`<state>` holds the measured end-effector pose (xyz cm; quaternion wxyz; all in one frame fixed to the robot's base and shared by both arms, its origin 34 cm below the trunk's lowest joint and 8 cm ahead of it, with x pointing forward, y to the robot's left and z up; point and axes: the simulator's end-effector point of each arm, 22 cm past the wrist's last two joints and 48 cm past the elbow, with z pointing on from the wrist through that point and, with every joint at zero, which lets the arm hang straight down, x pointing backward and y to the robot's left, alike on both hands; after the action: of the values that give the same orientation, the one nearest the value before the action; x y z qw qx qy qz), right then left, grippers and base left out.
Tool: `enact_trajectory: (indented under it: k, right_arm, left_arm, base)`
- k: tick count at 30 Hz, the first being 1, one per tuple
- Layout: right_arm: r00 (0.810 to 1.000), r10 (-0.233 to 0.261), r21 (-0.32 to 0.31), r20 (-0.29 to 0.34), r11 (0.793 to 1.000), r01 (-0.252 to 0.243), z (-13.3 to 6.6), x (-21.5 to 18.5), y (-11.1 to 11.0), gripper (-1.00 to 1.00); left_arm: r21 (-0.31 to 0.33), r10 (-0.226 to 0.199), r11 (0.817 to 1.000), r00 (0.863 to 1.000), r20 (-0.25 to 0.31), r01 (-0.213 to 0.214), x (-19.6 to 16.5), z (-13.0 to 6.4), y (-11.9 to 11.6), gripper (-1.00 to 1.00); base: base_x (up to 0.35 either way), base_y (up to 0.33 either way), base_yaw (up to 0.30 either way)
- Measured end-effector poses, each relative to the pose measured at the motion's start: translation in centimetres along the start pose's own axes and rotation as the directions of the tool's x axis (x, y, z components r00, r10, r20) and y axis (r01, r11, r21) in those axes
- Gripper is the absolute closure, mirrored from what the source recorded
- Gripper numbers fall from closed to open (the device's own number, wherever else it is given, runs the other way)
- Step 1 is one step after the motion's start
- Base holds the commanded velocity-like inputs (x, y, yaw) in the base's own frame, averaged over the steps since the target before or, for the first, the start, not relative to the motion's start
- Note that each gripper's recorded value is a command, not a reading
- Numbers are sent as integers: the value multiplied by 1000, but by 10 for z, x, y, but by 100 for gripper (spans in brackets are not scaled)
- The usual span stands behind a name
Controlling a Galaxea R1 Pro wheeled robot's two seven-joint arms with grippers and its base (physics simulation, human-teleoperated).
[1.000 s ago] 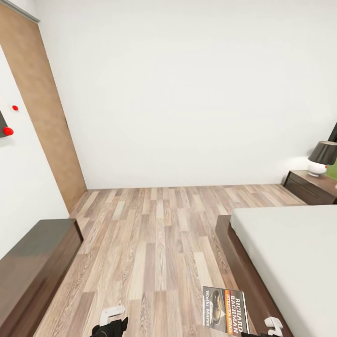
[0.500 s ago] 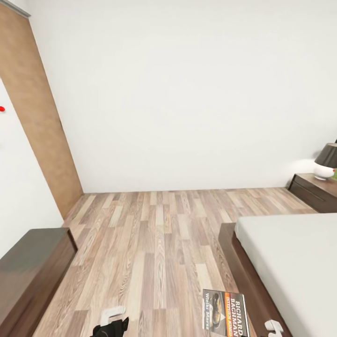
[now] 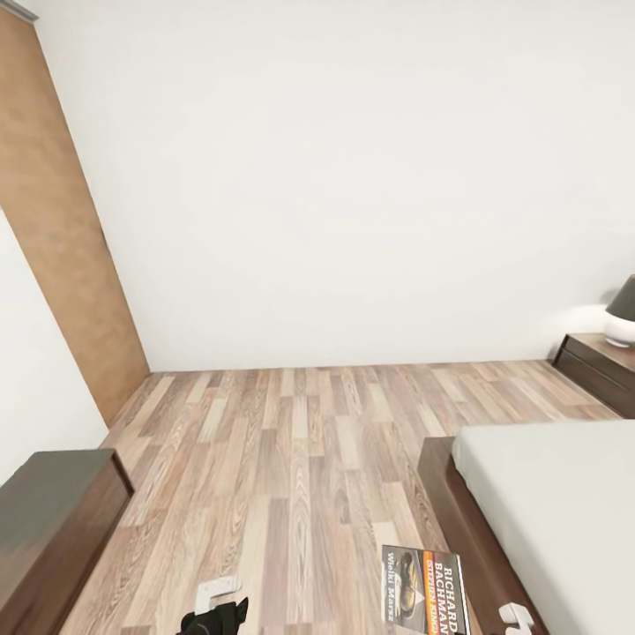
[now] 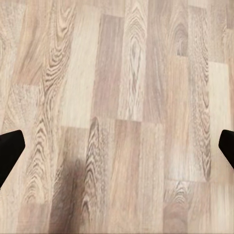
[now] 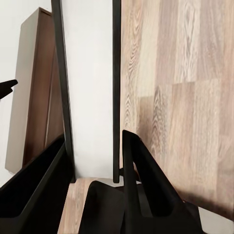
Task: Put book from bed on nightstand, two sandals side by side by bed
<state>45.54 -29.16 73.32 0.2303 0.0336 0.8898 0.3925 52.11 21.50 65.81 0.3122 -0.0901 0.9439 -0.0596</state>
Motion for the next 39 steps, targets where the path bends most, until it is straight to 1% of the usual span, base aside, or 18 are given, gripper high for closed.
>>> enact_trajectory:
  k: [39]
  right_arm:
    - [1000, 0, 0, 3, 1000, 0, 0, -1, 0, 100]
  left_arm:
    - [0, 0, 1000, 1000, 0, 0, 0, 0, 0, -100]
  base:
    - [330, 0, 0]
